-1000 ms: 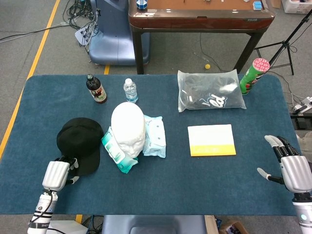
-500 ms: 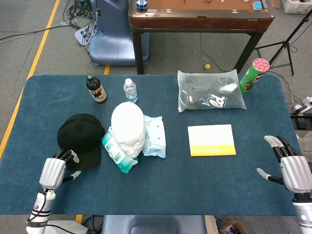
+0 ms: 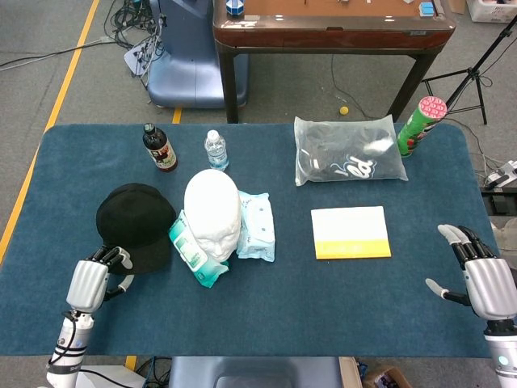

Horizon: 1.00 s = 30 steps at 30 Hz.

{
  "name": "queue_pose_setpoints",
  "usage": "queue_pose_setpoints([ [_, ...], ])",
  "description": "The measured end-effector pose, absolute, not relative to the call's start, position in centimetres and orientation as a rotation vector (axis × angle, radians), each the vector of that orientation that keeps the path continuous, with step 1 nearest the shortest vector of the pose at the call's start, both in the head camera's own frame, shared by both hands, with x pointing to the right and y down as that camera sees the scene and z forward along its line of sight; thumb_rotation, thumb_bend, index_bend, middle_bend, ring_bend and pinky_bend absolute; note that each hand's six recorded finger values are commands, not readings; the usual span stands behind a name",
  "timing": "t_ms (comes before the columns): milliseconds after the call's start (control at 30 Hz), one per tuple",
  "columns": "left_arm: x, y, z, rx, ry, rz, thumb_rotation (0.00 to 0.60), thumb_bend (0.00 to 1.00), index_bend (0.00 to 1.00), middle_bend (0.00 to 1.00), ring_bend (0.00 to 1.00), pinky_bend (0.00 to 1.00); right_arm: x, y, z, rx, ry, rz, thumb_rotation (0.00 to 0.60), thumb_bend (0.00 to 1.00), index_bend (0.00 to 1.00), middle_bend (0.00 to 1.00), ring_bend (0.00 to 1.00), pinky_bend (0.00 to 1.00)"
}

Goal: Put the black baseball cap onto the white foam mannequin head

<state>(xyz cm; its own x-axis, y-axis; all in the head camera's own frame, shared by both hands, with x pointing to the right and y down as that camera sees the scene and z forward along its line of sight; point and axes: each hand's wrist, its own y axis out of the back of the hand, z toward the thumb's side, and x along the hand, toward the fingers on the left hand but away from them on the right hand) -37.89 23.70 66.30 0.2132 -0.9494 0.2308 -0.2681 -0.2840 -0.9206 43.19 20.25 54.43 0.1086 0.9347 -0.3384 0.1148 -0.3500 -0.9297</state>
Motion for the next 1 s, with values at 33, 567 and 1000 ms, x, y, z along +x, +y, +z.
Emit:
queue_pose_setpoints([
  [33, -37.9, 23.7, 66.3, -1.709, 1.151, -1.103, 0.600, 0.31, 0.57, 0.45, 0.28, 0.50, 43.2, 20.3, 54.4, -1.608, -1.052, 1.330, 0.600, 0.00, 0.13, 0.18, 0.12, 0.30],
  [567, -38.2, 23.4, 65.8, -1.701, 1.202, -1.058, 0.600, 0.38, 0.61, 0.45, 0.28, 0.49, 43.2, 20.3, 54.4, -1.608, -1.051, 1.328, 0.600, 0.00, 0.13, 0.18, 0.12, 0.30],
  [1000, -38.6, 21.5, 63.1, -1.595, 1.249, -0.947, 0.600, 0.38, 0.68, 0.45, 0.29, 0.49, 43.0, 20.4, 54.3, -1.610, -1.052, 1.318, 0.600, 0.00, 0.13, 0.18, 0.12, 0.30],
])
